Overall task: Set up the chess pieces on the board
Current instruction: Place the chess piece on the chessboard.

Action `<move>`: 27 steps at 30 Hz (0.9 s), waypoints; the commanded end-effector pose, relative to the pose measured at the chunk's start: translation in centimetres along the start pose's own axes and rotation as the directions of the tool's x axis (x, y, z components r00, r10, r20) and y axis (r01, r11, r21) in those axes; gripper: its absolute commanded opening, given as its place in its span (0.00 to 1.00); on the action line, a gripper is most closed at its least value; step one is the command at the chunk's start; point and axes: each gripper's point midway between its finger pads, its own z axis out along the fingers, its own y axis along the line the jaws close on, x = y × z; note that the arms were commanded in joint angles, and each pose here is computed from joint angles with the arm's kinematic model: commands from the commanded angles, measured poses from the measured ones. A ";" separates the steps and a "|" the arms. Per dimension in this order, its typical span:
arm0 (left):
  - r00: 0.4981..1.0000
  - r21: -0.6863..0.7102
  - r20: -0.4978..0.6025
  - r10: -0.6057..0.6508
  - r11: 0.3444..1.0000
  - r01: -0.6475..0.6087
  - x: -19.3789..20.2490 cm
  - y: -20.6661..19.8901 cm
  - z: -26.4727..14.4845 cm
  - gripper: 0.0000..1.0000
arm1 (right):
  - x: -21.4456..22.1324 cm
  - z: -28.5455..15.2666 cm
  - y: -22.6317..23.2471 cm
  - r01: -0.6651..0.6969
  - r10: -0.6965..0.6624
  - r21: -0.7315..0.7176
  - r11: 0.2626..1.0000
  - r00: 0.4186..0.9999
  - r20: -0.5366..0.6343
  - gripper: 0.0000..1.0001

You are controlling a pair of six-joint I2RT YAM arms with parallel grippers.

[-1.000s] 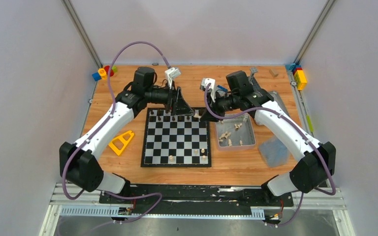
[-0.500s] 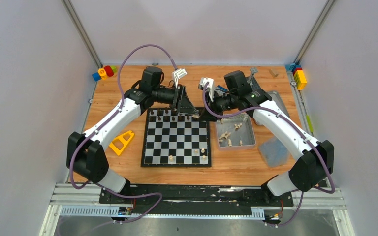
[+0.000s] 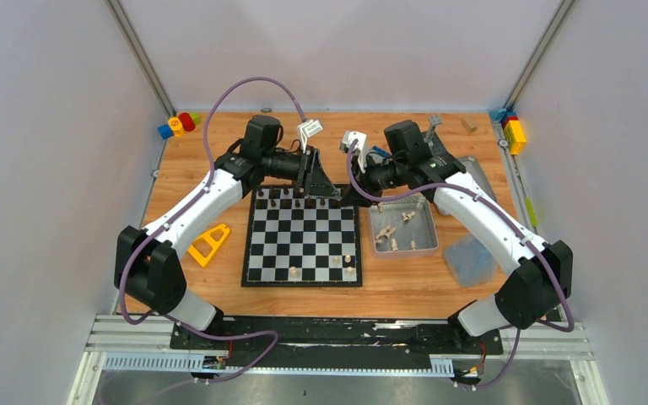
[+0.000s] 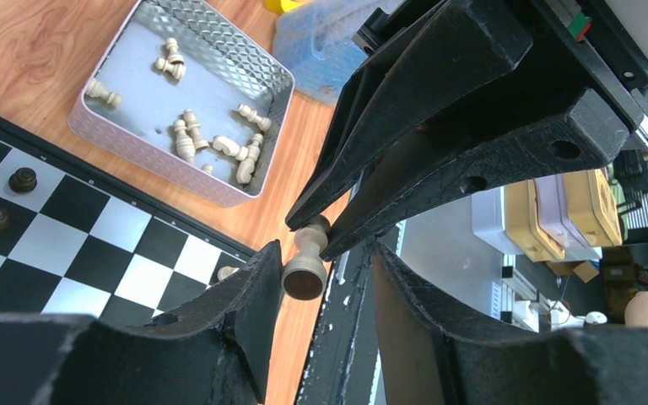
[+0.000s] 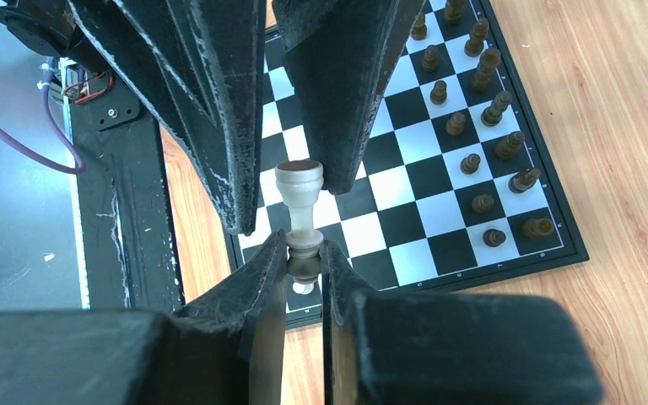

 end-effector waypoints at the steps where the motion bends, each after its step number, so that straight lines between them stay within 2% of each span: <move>1: 0.998 0.017 0.007 0.057 0.998 -0.057 -0.2 -1.2 -0.2 0.50 | -2.3 -0.8 0.0 0.058 -0.060 0.030 0.998 0.996 0.060 0.03; 19: 0.997 -0.011 -0.012 0.078 0.997 -0.078 0.4 -0.7 -0.1 0.44 | -2.3 -1.1 -0.4 0.051 -0.054 0.044 0.998 0.996 0.065 0.03; 26: 0.997 -0.012 -0.013 0.080 0.997 -0.080 0.4 -0.7 -0.1 0.32 | -2.2 -1.1 -0.7 0.047 -0.050 0.051 0.998 0.997 0.064 0.03; 27: 0.997 -0.013 -0.012 0.082 0.997 -0.082 0.3 -0.7 -0.1 0.28 | -2.2 -1.1 -0.6 0.047 -0.050 0.051 0.998 0.997 0.065 0.03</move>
